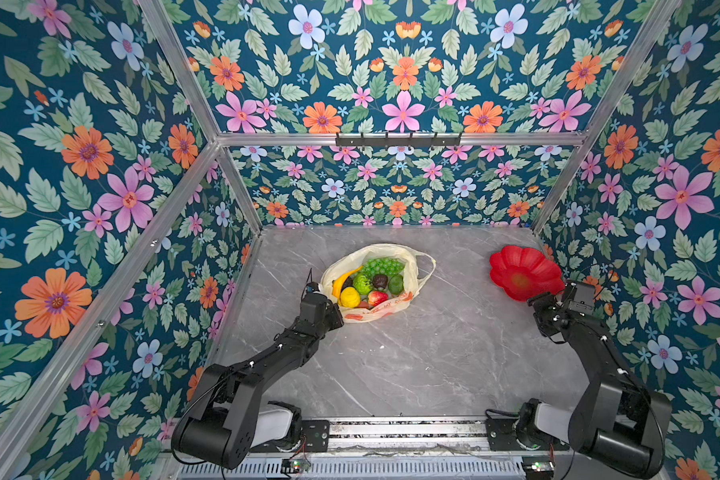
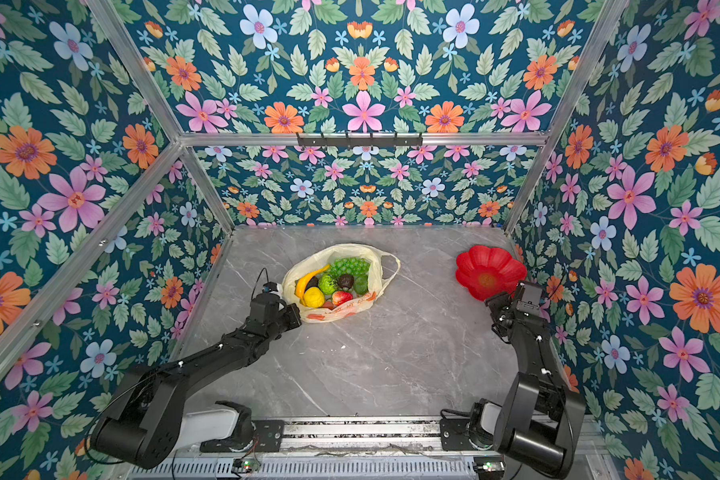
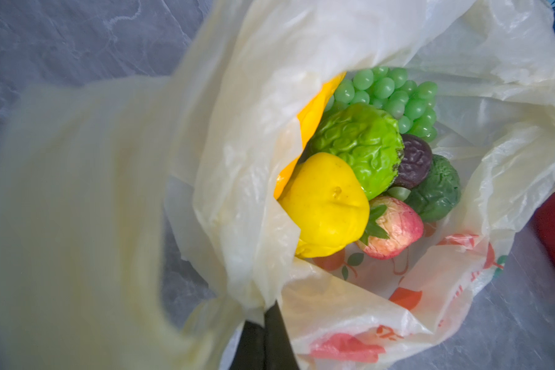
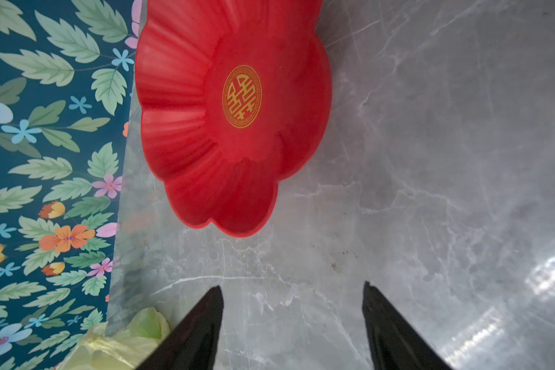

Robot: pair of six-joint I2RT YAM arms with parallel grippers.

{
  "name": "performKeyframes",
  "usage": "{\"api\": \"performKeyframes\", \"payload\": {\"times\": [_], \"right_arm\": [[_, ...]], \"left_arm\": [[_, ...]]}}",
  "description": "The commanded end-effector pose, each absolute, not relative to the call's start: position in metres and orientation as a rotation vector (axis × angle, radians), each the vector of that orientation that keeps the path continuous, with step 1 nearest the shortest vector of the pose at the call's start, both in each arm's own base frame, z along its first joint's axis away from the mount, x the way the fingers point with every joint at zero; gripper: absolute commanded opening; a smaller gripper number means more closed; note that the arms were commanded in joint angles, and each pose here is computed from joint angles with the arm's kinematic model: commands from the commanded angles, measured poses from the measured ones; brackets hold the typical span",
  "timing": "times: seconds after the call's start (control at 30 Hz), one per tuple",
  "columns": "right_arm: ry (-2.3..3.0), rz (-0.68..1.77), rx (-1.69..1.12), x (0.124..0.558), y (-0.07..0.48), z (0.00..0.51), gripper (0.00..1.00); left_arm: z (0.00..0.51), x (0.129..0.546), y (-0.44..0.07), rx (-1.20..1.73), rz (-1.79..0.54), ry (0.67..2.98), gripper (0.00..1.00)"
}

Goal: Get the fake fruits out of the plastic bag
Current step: 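Release the bag rim and move the right gripper to the red plate, then grasp the red plate rim with the right gripper and drag it toward the robot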

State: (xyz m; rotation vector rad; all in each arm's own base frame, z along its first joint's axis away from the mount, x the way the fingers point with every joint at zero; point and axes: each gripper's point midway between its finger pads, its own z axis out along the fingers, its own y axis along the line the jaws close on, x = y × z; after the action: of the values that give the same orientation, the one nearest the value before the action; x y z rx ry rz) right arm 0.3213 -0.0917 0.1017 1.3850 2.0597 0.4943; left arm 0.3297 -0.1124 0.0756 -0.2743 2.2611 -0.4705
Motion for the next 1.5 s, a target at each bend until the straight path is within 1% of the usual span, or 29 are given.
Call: {"api": "performKeyframes", "payload": {"times": [0.0, 0.2, 0.3, 0.4, 0.43, 0.47, 0.57, 0.7, 0.73, 0.83, 1.03, 1.27, 1.47], "right_arm": [[1.971, 0.546, 1.422, 0.344, -0.100, 0.102, 0.70], [1.948, 0.600, 1.461, 0.367, -0.106, 0.088, 0.70], [1.959, 0.597, 1.473, 0.374, -0.109, 0.082, 0.65], [1.983, 0.611, 1.483, 0.380, -0.109, 0.072, 0.52], [1.994, 0.619, 1.488, 0.382, -0.108, 0.069, 0.46], [2.004, 0.624, 1.498, 0.383, -0.107, 0.065, 0.43], [2.014, 0.639, 1.528, 0.384, -0.106, 0.055, 0.41], [2.009, 0.674, 1.538, 0.387, -0.103, 0.050, 0.35], [2.028, 0.676, 1.563, 0.386, -0.101, 0.037, 0.32], [2.040, 0.684, 1.562, 0.388, -0.099, 0.033, 0.28], [2.082, 0.669, 1.568, 0.385, -0.088, 0.023, 0.25], [2.076, 0.673, 1.547, 0.380, -0.084, 0.029, 0.15], [2.106, 0.688, 1.471, 0.369, -0.073, 0.042, 0.12]], "left_arm": [[0.076, 0.331, -0.110, -0.272, -0.450, 2.262, 0.00], [0.074, 0.331, -0.111, -0.269, -0.447, 2.265, 0.00], [0.073, 0.331, -0.111, -0.268, -0.446, 2.268, 0.00], [0.071, 0.332, -0.111, -0.269, -0.448, 2.272, 0.00], [0.071, 0.332, -0.111, -0.269, -0.449, 2.271, 0.00], [0.070, 0.332, -0.112, -0.269, -0.448, 2.276, 0.00], [0.068, 0.333, -0.111, -0.271, -0.444, 2.279, 0.00], [0.066, 0.333, -0.111, -0.273, -0.441, 2.284, 0.00], [0.066, 0.333, -0.112, -0.272, -0.443, 2.285, 0.00], [0.065, 0.333, -0.112, -0.271, -0.443, 2.288, 0.00], [0.066, 0.334, -0.111, -0.276, -0.441, 2.282, 0.00], [0.066, 0.334, -0.110, -0.276, -0.434, 2.282, 0.00], [0.068, 0.334, -0.108, -0.269, -0.410, 2.282, 0.00]]}}
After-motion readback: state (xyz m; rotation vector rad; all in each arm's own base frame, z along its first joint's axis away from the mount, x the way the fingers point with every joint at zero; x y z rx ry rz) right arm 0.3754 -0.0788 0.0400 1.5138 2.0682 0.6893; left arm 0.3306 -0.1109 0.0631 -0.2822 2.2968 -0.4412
